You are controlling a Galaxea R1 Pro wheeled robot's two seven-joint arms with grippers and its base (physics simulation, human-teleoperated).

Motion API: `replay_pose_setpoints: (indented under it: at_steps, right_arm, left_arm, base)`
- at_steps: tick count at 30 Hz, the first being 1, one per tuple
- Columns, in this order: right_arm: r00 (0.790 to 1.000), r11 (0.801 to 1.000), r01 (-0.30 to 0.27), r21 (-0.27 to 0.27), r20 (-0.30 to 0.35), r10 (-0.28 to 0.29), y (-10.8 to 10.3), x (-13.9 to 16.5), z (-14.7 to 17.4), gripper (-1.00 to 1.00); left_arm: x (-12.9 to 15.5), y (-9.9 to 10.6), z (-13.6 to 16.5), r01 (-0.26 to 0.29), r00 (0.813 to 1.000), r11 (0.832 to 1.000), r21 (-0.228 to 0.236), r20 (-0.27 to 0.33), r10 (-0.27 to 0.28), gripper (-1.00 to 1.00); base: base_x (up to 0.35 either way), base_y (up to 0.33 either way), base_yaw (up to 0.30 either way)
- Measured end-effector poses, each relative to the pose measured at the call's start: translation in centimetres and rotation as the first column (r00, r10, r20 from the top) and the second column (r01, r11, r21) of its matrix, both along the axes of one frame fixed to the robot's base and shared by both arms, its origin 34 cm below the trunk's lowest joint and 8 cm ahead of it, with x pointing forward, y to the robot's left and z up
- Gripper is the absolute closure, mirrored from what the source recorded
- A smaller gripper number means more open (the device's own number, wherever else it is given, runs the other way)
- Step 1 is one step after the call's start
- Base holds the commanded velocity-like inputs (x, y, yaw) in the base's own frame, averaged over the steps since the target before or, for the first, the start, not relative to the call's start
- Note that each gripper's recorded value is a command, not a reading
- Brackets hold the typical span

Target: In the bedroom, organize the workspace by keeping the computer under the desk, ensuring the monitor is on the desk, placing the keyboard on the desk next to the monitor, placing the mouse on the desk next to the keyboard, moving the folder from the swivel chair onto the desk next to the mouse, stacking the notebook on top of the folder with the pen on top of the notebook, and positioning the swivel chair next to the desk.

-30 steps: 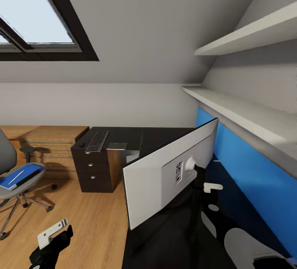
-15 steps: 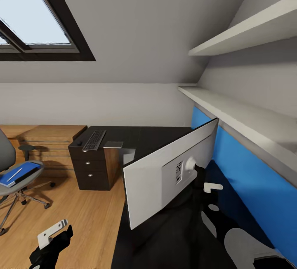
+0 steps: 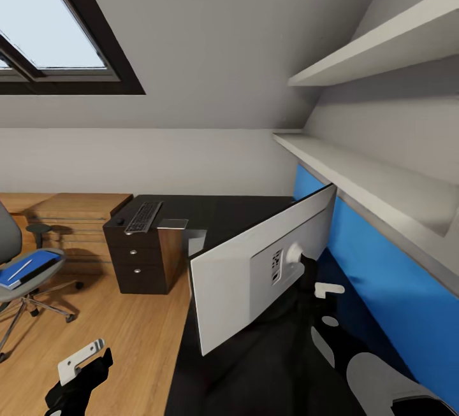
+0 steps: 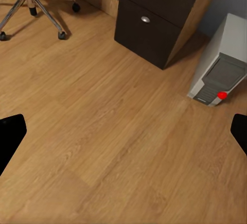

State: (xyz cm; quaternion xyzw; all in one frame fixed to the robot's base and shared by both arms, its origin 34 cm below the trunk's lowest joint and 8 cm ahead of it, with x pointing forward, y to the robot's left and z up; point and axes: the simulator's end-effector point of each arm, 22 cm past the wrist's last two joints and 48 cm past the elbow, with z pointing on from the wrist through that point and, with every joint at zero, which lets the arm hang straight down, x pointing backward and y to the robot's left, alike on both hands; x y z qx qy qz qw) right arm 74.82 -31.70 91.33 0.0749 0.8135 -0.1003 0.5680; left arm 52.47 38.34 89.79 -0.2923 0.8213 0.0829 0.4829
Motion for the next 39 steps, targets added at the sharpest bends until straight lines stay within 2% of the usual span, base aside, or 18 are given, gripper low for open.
replay_pose_setpoints:
  at_steps: [9, 14, 39]
  right_arm:
    - [1.0, 1.0, -0.001, -0.001, 0.0, 0.001, 0.02, 0.0, 0.01, 1.0]
    - [1.0, 1.0, -0.005, -0.003, 0.0, 0.005, 0.11, 0.0, 0.05, 1.0]
    - [1.0, 1.0, 0.0, -0.001, 0.0, 0.0, -0.09, -0.01, 0.01, 1.0]
  left_arm:
    - [0.0, -0.08, -0.01, 0.0, 1.0, 1.0, -0.001, 0.0, 0.0, -1.0]
    - [-0.03, -0.07, 0.0, 0.0, 1.0, 1.0, -0.001, 0.0, 0.0, -1.0]
    - [-0.01, -0.1, -0.04, 0.001, 1.0, 1.0, -0.002, 0.0, -0.001, -1.0]
  base:
    - [0.009, -0.018, 0.0]
    - [0.2, -0.096, 0.0]
    - [0.002, -0.081, 0.0]
